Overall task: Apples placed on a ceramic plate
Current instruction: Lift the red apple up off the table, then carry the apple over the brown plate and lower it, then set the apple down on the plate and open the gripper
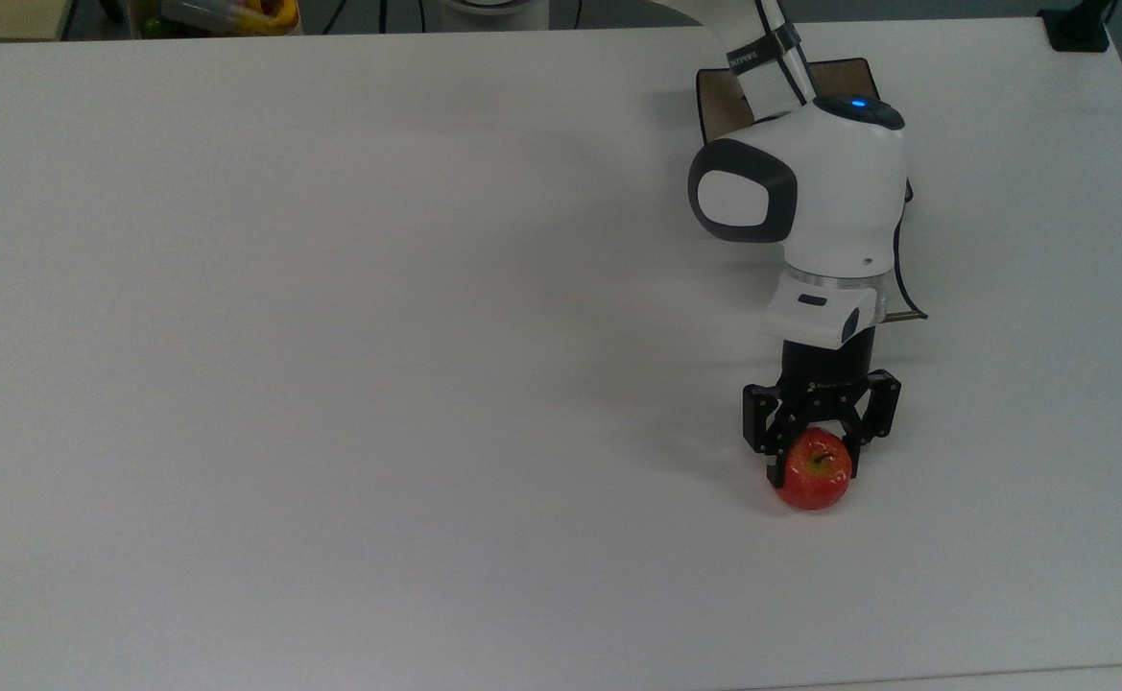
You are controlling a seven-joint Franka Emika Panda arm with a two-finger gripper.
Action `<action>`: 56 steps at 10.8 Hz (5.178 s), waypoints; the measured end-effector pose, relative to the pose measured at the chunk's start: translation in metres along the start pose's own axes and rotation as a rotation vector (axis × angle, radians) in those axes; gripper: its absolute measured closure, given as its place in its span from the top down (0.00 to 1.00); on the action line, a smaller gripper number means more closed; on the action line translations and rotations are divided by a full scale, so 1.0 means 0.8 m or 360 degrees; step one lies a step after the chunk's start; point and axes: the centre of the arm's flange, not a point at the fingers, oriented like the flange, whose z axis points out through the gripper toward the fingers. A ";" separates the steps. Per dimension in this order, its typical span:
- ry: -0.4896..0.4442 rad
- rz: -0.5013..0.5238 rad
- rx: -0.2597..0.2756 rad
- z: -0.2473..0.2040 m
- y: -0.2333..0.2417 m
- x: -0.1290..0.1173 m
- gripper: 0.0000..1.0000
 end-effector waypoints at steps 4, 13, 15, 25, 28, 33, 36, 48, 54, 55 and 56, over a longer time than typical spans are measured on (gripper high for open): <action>0.0040 0.0016 0.0008 -0.018 0.000 0.017 0.73; 0.0110 0.0481 -0.0070 -0.368 0.128 0.167 0.73; -0.0028 0.0570 -0.0071 -0.434 0.144 0.162 0.73; -0.0853 0.0149 0.0210 -0.533 0.158 -0.038 0.73; -0.0999 -0.0040 0.0238 -0.492 0.109 -0.106 0.73; -0.0869 -0.0259 0.0298 -0.447 0.003 -0.192 0.73; -0.0802 -0.0262 0.0343 -0.417 -0.028 -0.215 0.73; -0.0260 0.0056 -0.0104 -0.328 -0.121 -0.293 0.73; -0.0253 0.0090 -0.0066 -0.325 -0.120 -0.288 0.95; -0.0252 0.0094 -0.0066 -0.325 -0.120 -0.288 1.00; -0.0252 0.0095 -0.0067 -0.325 -0.120 -0.288 1.00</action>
